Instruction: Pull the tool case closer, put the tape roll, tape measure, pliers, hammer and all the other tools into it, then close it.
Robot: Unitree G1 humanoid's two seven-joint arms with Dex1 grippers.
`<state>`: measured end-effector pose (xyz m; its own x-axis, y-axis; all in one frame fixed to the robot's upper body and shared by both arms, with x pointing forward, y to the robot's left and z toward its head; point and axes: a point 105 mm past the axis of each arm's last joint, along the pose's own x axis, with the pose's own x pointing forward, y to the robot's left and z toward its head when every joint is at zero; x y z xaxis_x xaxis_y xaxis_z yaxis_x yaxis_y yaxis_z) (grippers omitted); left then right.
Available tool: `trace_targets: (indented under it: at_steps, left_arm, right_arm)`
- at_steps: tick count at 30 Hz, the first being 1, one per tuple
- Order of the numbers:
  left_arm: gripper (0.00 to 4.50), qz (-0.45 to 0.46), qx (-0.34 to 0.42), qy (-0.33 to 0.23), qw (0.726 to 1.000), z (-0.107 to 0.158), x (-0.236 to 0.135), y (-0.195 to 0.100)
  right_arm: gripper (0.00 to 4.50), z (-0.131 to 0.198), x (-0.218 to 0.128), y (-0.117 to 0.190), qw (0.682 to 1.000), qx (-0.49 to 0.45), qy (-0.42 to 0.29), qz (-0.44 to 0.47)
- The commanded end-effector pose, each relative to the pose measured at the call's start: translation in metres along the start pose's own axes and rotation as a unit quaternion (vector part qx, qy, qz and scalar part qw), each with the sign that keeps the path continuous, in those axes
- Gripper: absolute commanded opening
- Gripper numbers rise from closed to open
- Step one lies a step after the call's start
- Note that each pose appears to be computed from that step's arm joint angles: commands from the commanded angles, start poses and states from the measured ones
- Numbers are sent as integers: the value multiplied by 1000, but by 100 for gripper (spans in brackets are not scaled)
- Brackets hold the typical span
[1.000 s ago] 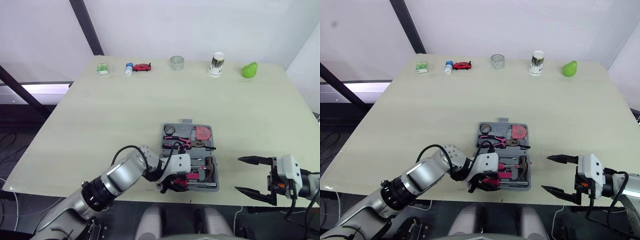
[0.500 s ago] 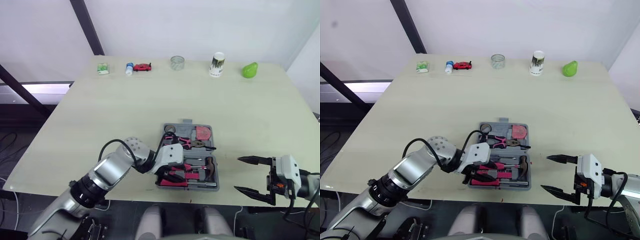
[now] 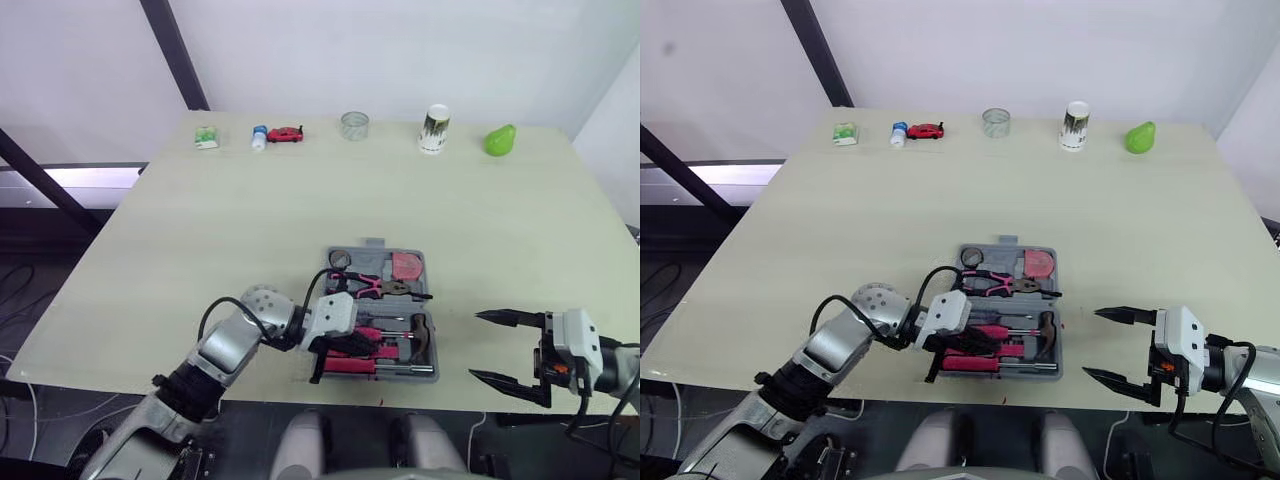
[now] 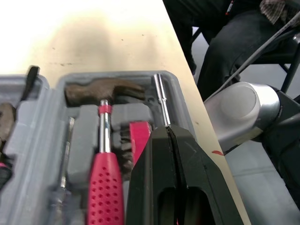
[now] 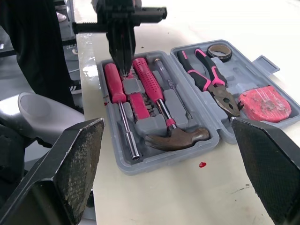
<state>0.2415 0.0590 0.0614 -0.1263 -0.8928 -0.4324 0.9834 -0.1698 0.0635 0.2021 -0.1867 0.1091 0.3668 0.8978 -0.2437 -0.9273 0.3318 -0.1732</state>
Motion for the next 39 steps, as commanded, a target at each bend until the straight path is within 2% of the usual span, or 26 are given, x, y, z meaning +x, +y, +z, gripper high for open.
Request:
trace_targets:
  at_steps: [1, 4, 10, 14, 19, 24, 26, 31, 35, 39]
  left_arm:
    - [2, -13, 16, -14, 1000, 1, 1, -2]
    - [2, -23, 2, -22, 999, -3, 5, -4]
    - [2, -34, 18, 11, 999, -17, 12, 1]
    - [2, -39, 1, 31, 999, -34, 17, -1]
    - [2, -61, -5, 62, 996, -54, 17, -14]
    - [2, -62, -12, 69, 996, -64, 17, -21]
    - [2, -48, -10, 59, 997, -62, 16, -18]
    - [2, 23, -33, -25, 999, -25, -3, 9]
    - [2, 104, 4, -72, 992, -5, -32, 29]
    - [2, 148, -5, -77, 986, -2, -59, 34]
  right_arm:
    - [450, 5, 1, 0, 1000, -14, -9, 2]
    - [450, 5, 1, 0, 1000, -15, -8, 1]
    - [450, 1, 1, 0, 1000, -13, -3, 0]
    - [450, 2, 1, 0, 1000, -14, -2, 0]
    - [450, 5, 2, -2, 1000, -22, -1, 1]
    - [450, 3, 2, -3, 1000, -23, 1, 1]
    - [450, 4, 4, -5, 1000, -20, -5, -3]
    - [450, -9, 12, -14, 1000, 9, 17, -20]
    - [450, -15, 24, -28, 998, 27, 12, -47]
    - [450, -27, 28, -38, 997, 37, 26, -68]
